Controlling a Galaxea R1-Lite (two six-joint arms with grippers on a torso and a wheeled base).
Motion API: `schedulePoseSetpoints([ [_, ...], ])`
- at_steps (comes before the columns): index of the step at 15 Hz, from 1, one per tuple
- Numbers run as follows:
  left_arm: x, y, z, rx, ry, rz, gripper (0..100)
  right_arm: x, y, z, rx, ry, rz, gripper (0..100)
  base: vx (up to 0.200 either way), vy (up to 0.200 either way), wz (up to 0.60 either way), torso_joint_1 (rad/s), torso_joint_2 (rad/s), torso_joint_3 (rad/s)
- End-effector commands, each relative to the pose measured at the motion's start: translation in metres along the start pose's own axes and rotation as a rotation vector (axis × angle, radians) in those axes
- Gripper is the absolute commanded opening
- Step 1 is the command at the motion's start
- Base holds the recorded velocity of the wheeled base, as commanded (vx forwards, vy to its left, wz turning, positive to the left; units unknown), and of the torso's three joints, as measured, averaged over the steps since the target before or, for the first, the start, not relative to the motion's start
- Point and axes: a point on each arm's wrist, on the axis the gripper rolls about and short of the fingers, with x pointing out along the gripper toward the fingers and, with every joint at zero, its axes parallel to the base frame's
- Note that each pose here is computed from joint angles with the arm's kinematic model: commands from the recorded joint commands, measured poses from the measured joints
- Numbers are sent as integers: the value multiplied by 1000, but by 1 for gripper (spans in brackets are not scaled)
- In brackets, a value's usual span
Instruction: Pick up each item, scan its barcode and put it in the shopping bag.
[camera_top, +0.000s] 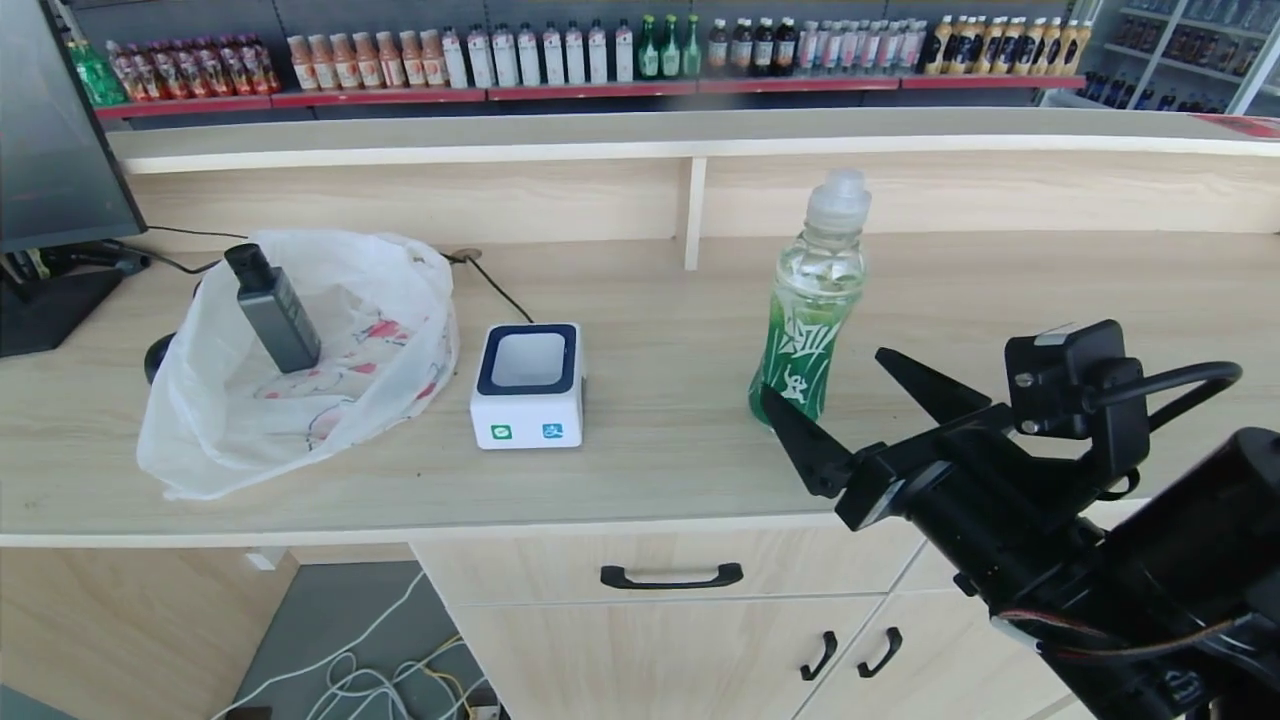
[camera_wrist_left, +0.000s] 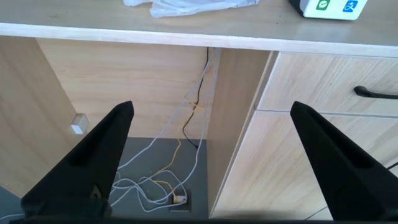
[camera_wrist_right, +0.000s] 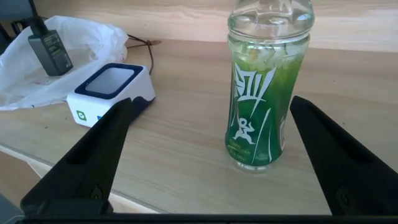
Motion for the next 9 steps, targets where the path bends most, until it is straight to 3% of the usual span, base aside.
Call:
schedulePoseSetpoints([
  [1, 0, 0, 0, 0, -2, 0, 100, 0, 0, -2, -6, 7, 1, 100, 0, 0, 0, 0, 0, 0],
  [9, 0, 0, 0, 0, -2, 0, 100, 1, 5, -2, -69, 15, -36, 100, 0, 0, 0, 0, 0, 0],
])
